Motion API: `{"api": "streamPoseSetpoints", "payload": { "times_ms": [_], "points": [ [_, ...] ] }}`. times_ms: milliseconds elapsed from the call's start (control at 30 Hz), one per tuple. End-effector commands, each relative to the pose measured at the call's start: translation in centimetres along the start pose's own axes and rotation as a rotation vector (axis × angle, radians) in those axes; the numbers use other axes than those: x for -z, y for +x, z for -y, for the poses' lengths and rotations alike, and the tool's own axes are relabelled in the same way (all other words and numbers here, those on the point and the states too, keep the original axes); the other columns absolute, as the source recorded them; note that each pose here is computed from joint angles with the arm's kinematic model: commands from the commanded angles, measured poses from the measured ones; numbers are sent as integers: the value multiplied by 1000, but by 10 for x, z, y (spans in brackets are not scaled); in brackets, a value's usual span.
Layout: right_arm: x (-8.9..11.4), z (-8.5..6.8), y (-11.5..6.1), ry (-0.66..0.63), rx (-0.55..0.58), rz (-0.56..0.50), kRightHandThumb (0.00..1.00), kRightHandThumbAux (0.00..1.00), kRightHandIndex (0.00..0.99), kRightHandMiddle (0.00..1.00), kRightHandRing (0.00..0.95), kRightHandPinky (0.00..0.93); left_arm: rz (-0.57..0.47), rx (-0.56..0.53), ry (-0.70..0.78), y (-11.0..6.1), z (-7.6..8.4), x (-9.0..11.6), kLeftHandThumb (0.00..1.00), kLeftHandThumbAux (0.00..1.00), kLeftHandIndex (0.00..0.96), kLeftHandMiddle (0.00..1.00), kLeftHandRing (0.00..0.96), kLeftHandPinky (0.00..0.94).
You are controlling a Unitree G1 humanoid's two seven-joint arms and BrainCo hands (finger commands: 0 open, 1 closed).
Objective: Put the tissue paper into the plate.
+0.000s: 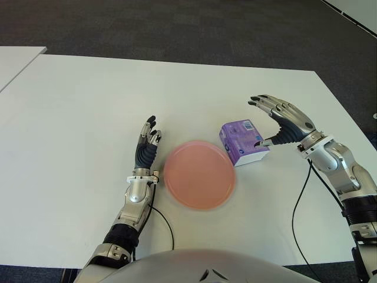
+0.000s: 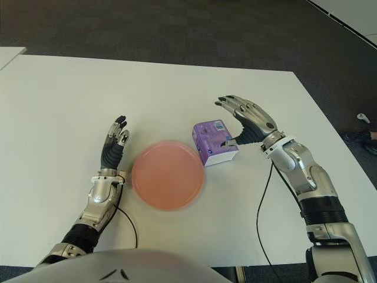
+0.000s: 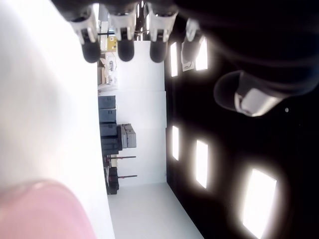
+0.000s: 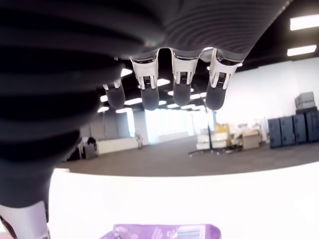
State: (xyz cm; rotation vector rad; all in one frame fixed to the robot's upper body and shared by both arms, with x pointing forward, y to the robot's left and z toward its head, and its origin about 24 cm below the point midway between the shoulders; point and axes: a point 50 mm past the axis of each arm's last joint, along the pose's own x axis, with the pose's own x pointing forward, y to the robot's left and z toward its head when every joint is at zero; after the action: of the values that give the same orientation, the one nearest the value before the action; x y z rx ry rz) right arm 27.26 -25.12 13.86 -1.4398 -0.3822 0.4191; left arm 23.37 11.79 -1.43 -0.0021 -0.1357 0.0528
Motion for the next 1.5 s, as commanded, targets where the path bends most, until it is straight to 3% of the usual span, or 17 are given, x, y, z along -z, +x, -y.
{"api": "streamPoseSetpoints", "payload": {
  "times_ms": [33,567,1500],
  "points": [
    [1,-9,-3,23,-114,-19,3,674,1,14,0,0,-342,-2,112,-75,-29,58,0,359,0,0,0,0],
    [-1,-17,-9,-134,-287,104,0,669,0,11,0,0,-355,3,112,-75,-30,59,0,363,0,0,0,0],
    [-8,-31,-8,-177,-341,171,8,671,0,28,0,0,-345,-3,125,-73,-29,57,0,353,0,0,0,0]
  ]
}}
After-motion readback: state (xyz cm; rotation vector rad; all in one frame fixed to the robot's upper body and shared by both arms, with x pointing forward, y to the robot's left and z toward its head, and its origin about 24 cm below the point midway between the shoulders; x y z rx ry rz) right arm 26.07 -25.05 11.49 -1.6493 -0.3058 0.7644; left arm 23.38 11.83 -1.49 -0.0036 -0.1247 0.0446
